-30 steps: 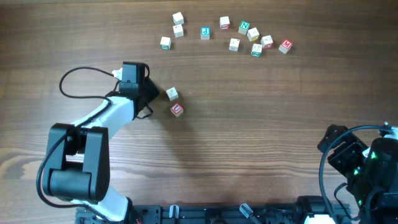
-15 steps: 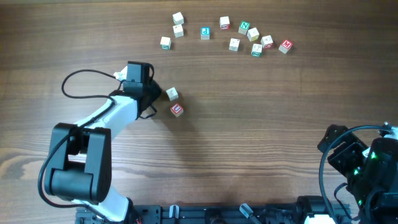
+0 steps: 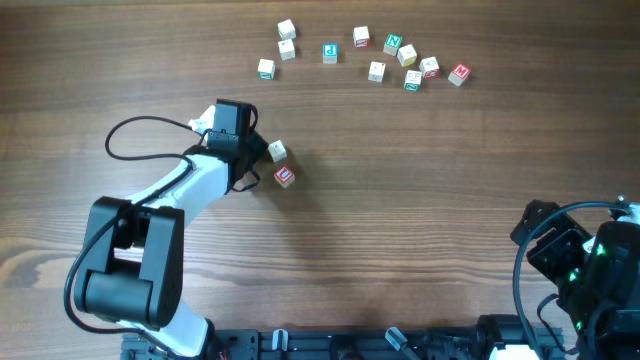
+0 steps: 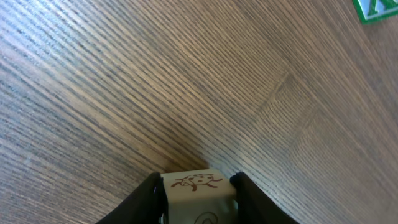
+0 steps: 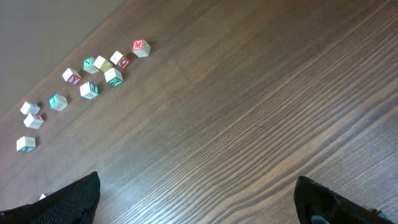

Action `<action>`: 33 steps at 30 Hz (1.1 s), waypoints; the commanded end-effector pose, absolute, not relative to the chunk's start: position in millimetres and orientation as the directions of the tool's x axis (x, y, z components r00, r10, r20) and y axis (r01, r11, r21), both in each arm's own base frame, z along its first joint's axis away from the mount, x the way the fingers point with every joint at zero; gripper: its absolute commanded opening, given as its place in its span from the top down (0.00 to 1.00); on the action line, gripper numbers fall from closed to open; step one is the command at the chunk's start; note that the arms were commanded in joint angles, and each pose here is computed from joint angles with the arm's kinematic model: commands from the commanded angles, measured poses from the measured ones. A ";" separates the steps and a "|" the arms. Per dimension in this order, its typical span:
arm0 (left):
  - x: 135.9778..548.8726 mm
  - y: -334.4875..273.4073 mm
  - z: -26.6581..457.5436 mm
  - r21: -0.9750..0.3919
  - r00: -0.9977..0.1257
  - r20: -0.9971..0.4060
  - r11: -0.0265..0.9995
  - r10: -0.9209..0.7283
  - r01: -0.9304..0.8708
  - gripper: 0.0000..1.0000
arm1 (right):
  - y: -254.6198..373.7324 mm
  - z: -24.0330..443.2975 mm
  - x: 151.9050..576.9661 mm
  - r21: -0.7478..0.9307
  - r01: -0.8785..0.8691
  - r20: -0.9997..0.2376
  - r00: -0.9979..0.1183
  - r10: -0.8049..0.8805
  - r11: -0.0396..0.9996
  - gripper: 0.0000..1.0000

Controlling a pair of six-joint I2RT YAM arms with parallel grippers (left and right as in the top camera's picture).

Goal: Form a circle

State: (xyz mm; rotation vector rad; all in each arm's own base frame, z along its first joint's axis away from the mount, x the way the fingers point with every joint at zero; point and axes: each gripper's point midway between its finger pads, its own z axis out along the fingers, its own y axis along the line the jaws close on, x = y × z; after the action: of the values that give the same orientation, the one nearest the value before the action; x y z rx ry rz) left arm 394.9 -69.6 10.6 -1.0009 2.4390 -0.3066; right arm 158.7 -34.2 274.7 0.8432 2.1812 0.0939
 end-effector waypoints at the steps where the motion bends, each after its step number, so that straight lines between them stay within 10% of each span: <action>1: 388.0 -70.4 2.6 -0.374 -0.577 -0.311 0.655 -0.755 -0.656 0.64 | -34.9 276.5 158.5 0.334 0.546 -0.647 -0.460 0.607 0.769 0.00; 33: 388.1 -66.1 2.6 -0.380 -0.492 -0.317 0.584 -0.811 -0.717 0.69 | -34.9 276.5 158.4 0.333 0.546 -0.648 -0.460 0.607 0.769 0.00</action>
State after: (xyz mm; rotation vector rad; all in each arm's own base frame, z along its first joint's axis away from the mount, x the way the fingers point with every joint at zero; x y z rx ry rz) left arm 393.8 -76.8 12.8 -1.1627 2.3573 -0.3260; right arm 158.7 -34.2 274.7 0.8470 2.1798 0.0956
